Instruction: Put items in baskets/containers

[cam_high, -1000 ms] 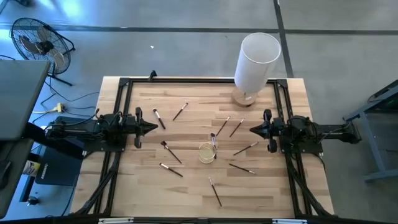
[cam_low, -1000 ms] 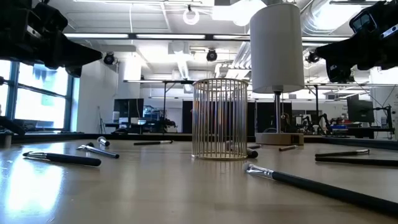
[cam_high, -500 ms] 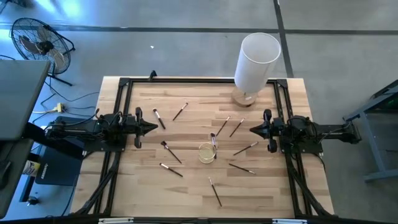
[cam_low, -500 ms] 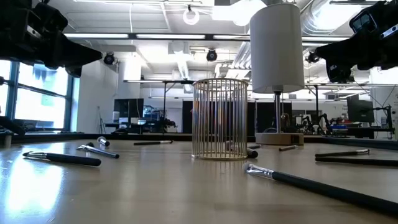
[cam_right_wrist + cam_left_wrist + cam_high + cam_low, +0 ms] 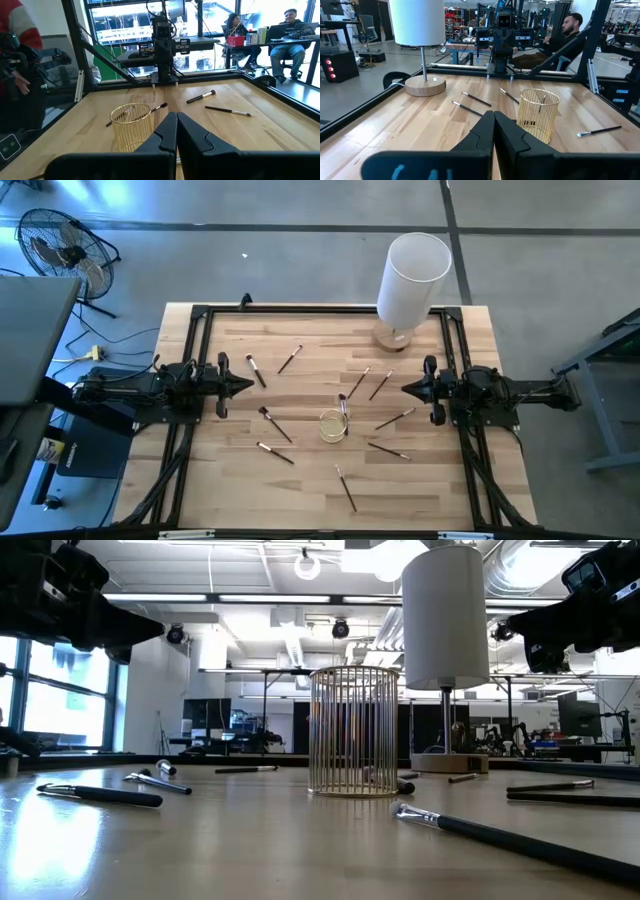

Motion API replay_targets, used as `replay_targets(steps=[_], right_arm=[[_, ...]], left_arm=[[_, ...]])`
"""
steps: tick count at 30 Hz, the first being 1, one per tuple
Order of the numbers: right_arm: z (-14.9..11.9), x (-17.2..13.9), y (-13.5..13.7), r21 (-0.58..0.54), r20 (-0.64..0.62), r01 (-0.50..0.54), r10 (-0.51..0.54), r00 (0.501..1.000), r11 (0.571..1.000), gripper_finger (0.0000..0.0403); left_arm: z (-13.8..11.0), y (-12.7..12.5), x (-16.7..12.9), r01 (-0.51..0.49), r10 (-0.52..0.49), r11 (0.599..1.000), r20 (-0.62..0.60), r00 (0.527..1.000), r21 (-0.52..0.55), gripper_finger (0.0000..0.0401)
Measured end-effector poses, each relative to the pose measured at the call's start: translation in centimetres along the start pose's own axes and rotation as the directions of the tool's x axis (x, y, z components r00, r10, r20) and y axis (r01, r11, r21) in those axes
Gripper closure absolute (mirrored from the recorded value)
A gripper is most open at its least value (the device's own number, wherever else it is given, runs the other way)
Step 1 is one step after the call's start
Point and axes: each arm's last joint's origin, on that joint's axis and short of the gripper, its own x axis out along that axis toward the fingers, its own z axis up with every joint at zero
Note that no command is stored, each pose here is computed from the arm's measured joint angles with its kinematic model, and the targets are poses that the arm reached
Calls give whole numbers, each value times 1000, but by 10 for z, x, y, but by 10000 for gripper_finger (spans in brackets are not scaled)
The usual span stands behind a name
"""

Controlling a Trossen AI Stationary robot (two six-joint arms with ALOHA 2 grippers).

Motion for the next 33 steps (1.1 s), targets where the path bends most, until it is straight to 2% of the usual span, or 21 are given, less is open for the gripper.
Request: replay_targets(steps=[13, 21, 25, 28, 31, 33], right_arm=[[0, 0, 0, 0, 0, 0, 0, 1000, 1000, 402], [0, 0, 0, 0, 0, 0, 0, 1000, 1000, 402], [0, 0, 0, 0, 0, 0, 0, 1000, 1000, 402], [0, 0, 0, 0, 0, 0, 0, 1000, 1000, 402], [0, 0, 0, 0, 0, 0, 0, 1000, 1000, 402], [0, 0, 0, 0, 0, 0, 0, 1000, 1000, 402]], left_arm=[[1, 0, 0, 2, -2, 1000, 7, 1000, -1, 400], [1, -2, 0, 59, -59, 998, 16, 998, -5, 400], [2, -2, 0, 52, -51, 994, 17, 999, -93, 400], [1, 0, 0, -7, 8, 989, 8, 1000, -150, 400], [0, 3, 2, -101, 103, 981, 3, 995, -164, 401], [1, 3, 3, -124, 127, 977, 8, 992, -173, 401]])
